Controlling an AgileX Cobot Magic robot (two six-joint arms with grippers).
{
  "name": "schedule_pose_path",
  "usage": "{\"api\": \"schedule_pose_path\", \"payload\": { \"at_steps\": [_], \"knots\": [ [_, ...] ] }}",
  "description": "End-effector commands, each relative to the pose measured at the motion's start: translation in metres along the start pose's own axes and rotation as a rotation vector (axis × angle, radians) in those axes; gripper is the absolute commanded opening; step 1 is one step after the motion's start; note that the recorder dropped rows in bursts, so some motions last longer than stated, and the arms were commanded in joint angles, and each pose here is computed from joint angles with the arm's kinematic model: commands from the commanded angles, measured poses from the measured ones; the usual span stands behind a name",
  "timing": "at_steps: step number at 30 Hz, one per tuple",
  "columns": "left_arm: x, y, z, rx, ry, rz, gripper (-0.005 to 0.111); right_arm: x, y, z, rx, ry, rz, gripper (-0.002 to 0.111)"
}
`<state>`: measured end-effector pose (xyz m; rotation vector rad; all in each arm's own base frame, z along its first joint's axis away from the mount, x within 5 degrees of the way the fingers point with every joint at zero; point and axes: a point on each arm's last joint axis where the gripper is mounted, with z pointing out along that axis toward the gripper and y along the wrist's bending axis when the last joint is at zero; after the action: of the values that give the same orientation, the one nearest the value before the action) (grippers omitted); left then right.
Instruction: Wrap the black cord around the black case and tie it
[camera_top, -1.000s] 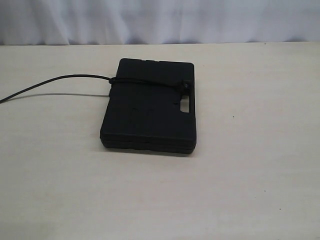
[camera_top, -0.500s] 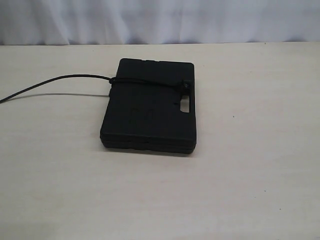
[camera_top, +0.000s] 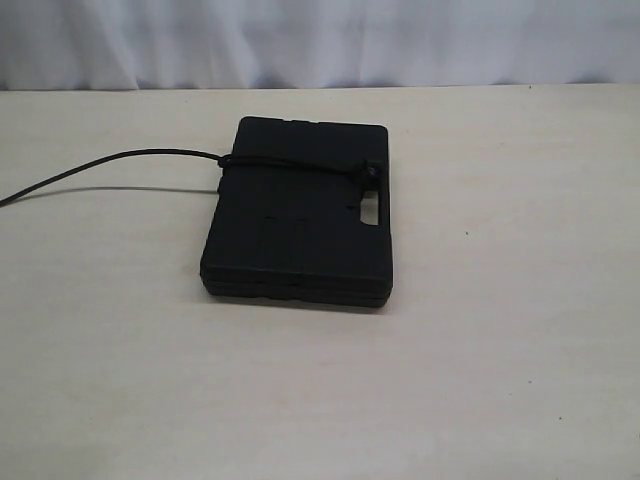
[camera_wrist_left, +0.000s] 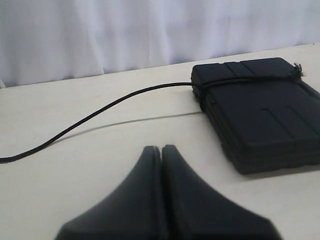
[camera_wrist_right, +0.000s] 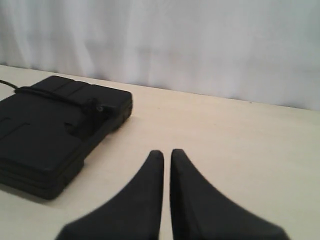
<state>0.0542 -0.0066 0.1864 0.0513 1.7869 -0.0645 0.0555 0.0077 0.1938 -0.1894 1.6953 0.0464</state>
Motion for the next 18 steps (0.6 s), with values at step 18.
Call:
{"api": "schedule_pose_path", "payload": {
  "at_steps": [18],
  "knots": [
    [0.0003,0.0049,0.0001,-0.087,-0.006,-0.036,0.000,0.0076,-0.0143,-0.0025,0.263,0.082,0.031,0.005]
  ]
}}
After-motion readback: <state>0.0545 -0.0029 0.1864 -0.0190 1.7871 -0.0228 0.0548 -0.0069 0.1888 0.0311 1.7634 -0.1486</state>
